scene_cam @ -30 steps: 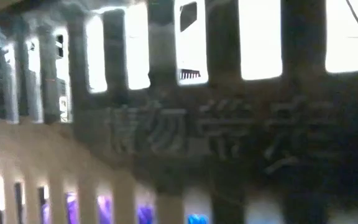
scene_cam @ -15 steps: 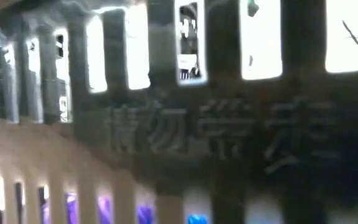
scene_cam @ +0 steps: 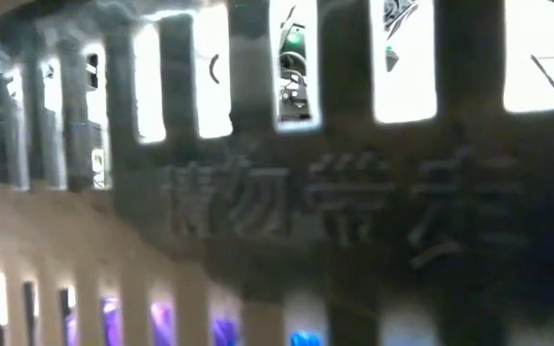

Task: Pick & Place Office Desk Supplies
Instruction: Put the green spring keychain into the black bin on the table

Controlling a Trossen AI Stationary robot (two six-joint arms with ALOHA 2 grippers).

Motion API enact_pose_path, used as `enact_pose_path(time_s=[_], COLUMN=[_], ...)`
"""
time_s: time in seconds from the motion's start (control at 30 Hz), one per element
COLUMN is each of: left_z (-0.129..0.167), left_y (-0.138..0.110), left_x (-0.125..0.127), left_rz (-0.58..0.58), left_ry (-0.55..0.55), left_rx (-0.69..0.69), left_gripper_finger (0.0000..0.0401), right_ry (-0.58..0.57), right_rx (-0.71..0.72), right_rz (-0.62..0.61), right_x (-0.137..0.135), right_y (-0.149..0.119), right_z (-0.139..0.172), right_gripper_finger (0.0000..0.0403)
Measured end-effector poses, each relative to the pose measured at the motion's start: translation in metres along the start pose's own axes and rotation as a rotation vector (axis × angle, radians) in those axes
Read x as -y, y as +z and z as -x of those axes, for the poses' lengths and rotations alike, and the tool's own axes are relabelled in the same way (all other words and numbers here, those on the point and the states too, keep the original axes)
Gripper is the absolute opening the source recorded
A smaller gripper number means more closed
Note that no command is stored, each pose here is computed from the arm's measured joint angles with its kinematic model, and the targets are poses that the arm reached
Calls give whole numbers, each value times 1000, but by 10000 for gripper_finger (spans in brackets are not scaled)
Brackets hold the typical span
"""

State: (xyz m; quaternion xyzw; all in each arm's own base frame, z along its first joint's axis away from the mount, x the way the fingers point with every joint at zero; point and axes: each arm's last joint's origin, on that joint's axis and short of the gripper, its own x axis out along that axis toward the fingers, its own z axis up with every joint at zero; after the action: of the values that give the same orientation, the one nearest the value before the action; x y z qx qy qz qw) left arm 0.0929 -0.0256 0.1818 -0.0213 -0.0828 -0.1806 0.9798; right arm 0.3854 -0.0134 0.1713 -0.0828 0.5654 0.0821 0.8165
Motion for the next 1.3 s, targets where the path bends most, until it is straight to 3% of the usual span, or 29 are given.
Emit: enact_pose_path(time_s=[0.33,0.63,0.97,1.1,1.23,1.3], left_z=[0,0,0,0,0,0], left_y=[0,0,1,1,1,1], left_x=[0,0,0,0,0,0], left_rz=[0,0,-1,-1,-1,-1], left_ry=[0,0,0,0,0,0], left_rx=[0,0,8,7,7,7], left_gripper_finger=[268,268,268,268,268,268], right_ry=[-31,-63,-82,-27,-15,-12], right_rx=[27,-65,-84,-88,-98,-102], right_rz=[41,17,-2,0,10,11], right_x=[-28,-14,-4,-7,-16,-22], right_y=[10,1,-3,-4,-3,-2], right_z=[-2,-33,-36,-36,-37,-37], right_gripper_finger=[165,165,161,118,26,15])
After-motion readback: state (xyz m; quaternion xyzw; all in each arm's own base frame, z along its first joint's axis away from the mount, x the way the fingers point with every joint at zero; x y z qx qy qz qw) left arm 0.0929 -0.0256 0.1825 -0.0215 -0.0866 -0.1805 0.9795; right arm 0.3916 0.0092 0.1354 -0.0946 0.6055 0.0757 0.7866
